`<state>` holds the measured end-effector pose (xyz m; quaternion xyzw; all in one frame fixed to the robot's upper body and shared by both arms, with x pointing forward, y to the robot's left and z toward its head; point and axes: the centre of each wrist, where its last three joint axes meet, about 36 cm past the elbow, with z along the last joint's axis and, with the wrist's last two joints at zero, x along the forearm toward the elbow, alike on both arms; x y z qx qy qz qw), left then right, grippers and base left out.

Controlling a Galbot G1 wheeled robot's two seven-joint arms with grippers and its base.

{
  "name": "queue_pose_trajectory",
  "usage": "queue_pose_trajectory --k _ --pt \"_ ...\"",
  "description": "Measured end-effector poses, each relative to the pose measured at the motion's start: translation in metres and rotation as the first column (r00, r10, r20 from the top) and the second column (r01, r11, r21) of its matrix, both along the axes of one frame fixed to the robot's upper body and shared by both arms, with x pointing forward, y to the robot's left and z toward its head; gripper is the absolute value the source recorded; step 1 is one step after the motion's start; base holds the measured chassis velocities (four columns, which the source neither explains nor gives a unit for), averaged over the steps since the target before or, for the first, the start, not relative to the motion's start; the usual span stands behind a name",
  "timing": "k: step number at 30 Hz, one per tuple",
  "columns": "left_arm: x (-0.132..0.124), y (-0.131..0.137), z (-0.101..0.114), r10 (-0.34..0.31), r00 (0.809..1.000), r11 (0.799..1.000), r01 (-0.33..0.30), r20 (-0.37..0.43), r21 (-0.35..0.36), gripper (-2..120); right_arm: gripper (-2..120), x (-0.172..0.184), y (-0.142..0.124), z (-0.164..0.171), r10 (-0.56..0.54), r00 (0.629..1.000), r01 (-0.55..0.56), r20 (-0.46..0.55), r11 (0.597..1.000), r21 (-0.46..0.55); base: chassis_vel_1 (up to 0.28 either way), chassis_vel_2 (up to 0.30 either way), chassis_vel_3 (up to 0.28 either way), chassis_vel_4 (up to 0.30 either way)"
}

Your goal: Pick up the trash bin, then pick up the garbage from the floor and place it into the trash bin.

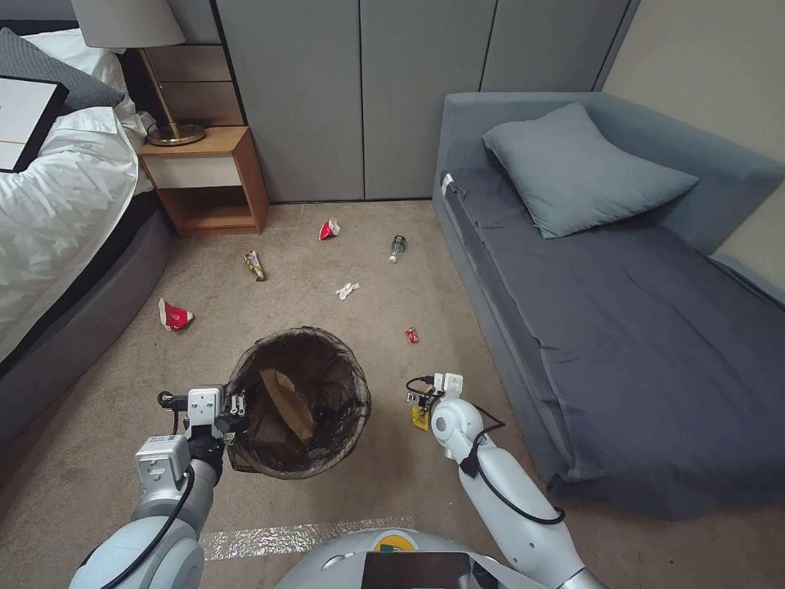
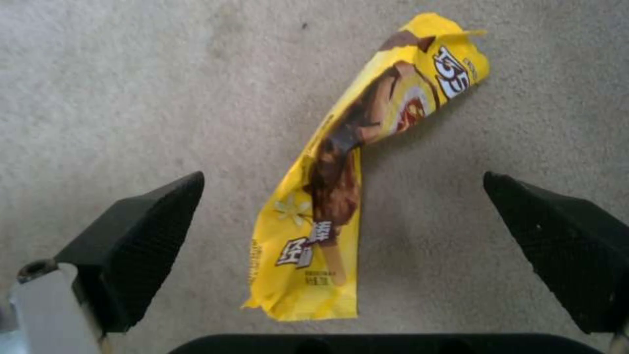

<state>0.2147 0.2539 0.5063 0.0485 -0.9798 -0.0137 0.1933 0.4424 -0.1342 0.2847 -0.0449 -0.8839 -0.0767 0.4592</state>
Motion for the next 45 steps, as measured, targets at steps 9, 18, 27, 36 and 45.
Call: queue_pose_trajectory --k 9,18,27,36,45 --pt "0.003 0.0 0.002 -0.007 1.0 1.0 0.007 0.015 0.001 5 100 0.003 0.011 -0.02 0.017 1.0 -0.016 0.024 0.999 -0.048 0.0 0.0 0.0 0.0" --pt "0.003 0.0 0.002 -0.007 1.0 1.0 0.007 0.022 0.0 4 100 0.01 0.026 -0.033 0.046 0.999 -0.044 0.024 0.996 -0.073 0.0 0.0 0.0 0.0" --pt "0.004 0.001 0.002 -0.007 1.0 1.0 0.007 0.024 0.002 4 100 0.011 0.032 -0.043 0.041 0.999 -0.041 -0.001 0.997 -0.065 0.0 0.0 0.0 0.0" --pt "0.004 0.0 0.002 -0.009 1.0 1.0 0.009 0.025 0.0 4 96 0.009 0.026 -0.048 0.039 0.999 -0.039 0.0 0.997 -0.061 0.0 0.0 0.0 0.0" --pt "0.004 0.0 0.002 -0.01 1.0 1.0 0.01 0.026 -0.001 4 64 0.009 0.024 -0.049 0.04 0.999 -0.04 0.0 0.998 -0.053 0.0 0.0 0.0 0.0"
